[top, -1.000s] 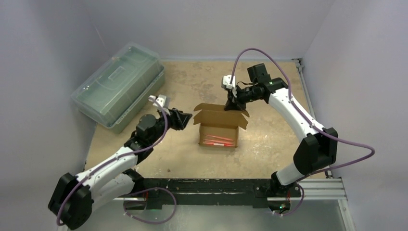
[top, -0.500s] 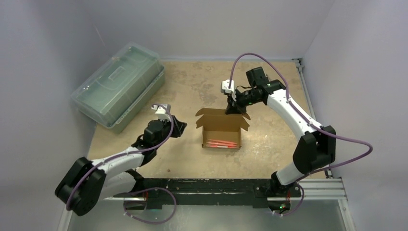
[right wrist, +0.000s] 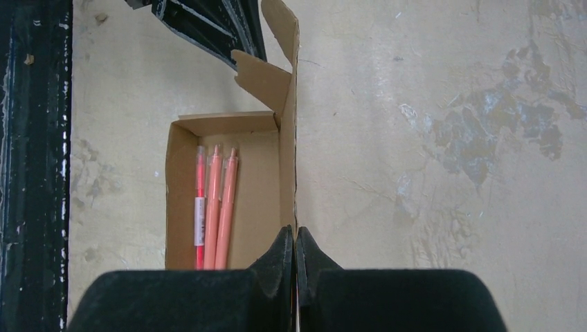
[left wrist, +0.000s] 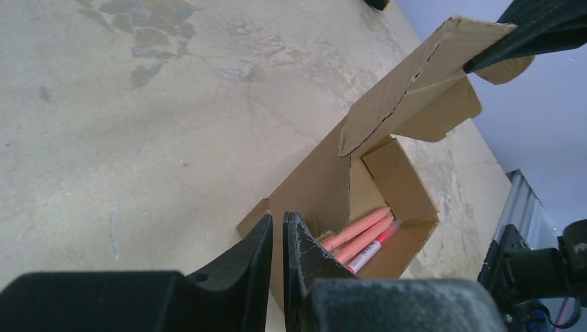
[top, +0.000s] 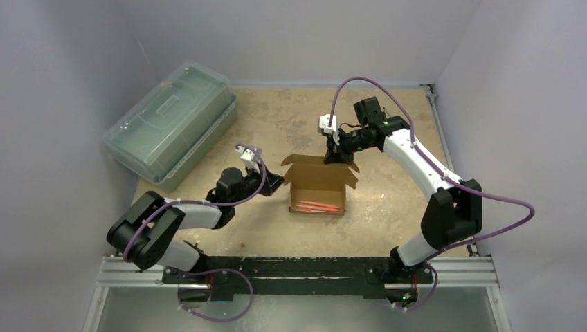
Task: Fold the paper box
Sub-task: Close the paper box at the center of the board.
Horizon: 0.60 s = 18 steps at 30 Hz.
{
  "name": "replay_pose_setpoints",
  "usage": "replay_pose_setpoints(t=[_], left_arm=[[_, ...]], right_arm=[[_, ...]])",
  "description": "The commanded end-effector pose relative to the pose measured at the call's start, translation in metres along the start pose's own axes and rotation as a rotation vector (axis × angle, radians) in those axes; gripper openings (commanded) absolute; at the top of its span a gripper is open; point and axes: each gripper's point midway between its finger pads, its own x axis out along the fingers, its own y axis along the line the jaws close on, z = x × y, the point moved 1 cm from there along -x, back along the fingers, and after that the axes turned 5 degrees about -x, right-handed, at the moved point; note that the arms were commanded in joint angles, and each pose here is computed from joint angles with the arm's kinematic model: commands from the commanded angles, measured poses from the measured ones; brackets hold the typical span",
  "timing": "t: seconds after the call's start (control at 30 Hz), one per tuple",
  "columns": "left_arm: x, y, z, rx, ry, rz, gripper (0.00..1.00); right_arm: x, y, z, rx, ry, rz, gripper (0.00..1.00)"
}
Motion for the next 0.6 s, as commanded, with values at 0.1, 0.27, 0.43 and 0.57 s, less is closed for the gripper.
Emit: replay_pose_setpoints(t=[0.1, 0.27, 0.43, 0.57], left_arm=[[0.014, -0.028, 0.016, 0.019, -0.037, -0.168, 0.10], [0.024, -0.028, 0.014, 0.025, -0.020, -0.178, 0.11], [0.031, -0.025, 0.017, 0.059, -0.031, -0.179, 0.14], [0.033, -0.025, 0.015, 0.088, -0.035, -0.199, 0.15]], right_arm=[[0.000, 0.005, 0.002, 0.002, -0.009, 0.007, 0.00], [0.000, 0.008, 0.001, -0.001, -0.011, 0.022, 0.00], [0.000, 0.013, 0.000, -0.007, -0.015, 0.046, 0.00], [-0.001, 0.015, 0.001, -0.016, -0.017, 0.051, 0.00]])
